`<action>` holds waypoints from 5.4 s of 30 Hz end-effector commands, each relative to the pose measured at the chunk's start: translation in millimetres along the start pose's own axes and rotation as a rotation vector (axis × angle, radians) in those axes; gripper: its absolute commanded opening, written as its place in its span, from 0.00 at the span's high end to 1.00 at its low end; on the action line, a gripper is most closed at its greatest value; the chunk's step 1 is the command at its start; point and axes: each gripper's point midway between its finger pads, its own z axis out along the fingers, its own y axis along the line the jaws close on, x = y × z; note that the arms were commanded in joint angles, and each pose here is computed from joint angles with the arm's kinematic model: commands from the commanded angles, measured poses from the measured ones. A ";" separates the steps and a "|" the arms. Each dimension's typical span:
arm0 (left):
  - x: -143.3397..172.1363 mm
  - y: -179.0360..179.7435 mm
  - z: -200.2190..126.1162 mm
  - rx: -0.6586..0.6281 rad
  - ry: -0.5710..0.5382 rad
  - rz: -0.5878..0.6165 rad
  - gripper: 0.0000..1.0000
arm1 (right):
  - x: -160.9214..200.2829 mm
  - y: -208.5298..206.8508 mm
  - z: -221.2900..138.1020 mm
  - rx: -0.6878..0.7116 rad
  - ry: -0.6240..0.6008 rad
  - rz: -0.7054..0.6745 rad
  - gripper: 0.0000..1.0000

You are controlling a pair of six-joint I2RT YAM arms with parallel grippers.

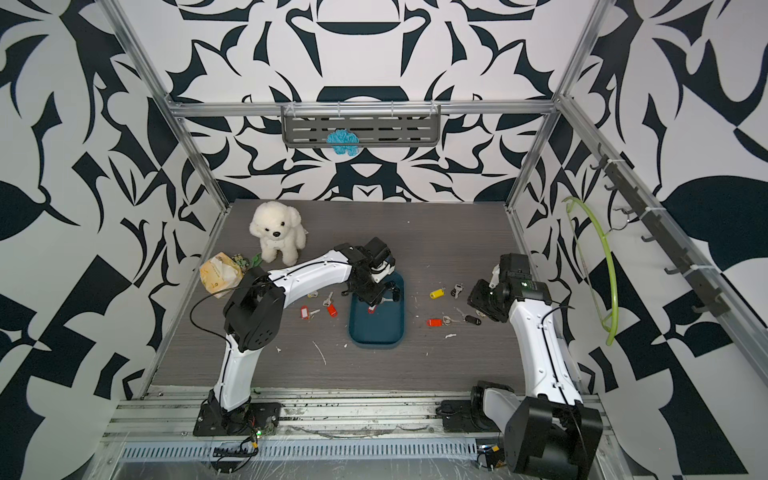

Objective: Take the keys out of the storage box
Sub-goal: Pick up the key from the storage box, then place the key at the center of the board, then pick up the key from the storage box.

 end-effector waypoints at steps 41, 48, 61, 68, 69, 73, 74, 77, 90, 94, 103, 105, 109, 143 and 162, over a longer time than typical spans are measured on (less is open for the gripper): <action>-3.5 -3.5 29.6 0.035 0.047 -0.022 0.87 | -0.3 3.3 0.5 -0.017 0.006 -0.015 0.59; -2.7 -7.5 17.2 0.053 0.032 -0.041 1.00 | -0.2 2.7 1.4 -0.016 0.009 -0.013 0.59; -8.7 -12.4 -54.2 0.064 -0.124 -0.113 1.00 | 1.3 0.7 3.6 -0.011 0.010 -0.008 0.60; 4.4 23.4 -107.5 0.050 -0.218 -0.287 1.00 | 5.9 -2.2 8.0 -0.008 0.020 -0.002 0.60; 9.4 33.7 -114.5 0.052 -0.234 -0.331 1.00 | 6.5 -2.5 8.6 -0.009 0.021 -0.002 0.60; 36.6 83.9 -136.4 0.024 -0.279 -0.518 1.00 | 8.2 -2.9 9.7 -0.011 0.024 0.000 0.60; 45.9 97.6 -140.7 0.011 -0.286 -0.564 1.00 | 8.2 -2.9 9.7 -0.011 0.024 0.000 0.60; 73.2 128.9 -147.6 -0.030 -0.284 -0.679 1.00 | 8.4 -2.1 9.6 -0.013 0.027 0.000 0.60; 178.3 139.9 -94.9 -0.111 -0.069 -0.954 1.00 | 12.6 0.9 10.1 -0.036 0.045 0.009 0.61; 199.7 134.0 -80.4 -0.115 -0.019 -0.996 1.00 | 14.2 1.9 10.4 -0.043 0.052 0.009 0.60; 213.5 137.7 -83.0 -0.174 -0.009 -1.017 0.39 | 17.5 9.6 10.9 -0.085 0.074 0.007 0.57; 211.8 138.6 -85.8 -0.177 -0.024 -1.017 0.25 | 18.0 16.2 9.4 -0.103 0.079 -0.008 0.56; 210.1 141.5 -93.0 -0.194 -0.055 -1.014 0.11 | 16.3 32.9 3.5 -0.119 0.077 -0.057 0.56; 169.2 127.9 -127.9 -0.041 -0.356 -0.921 0.13 | 59.3 221.4 123.3 0.138 0.179 -0.314 0.64; 167.2 124.1 -121.1 -0.009 -0.343 -0.917 0.13 | 67.4 204.8 162.7 0.301 0.148 -0.282 0.63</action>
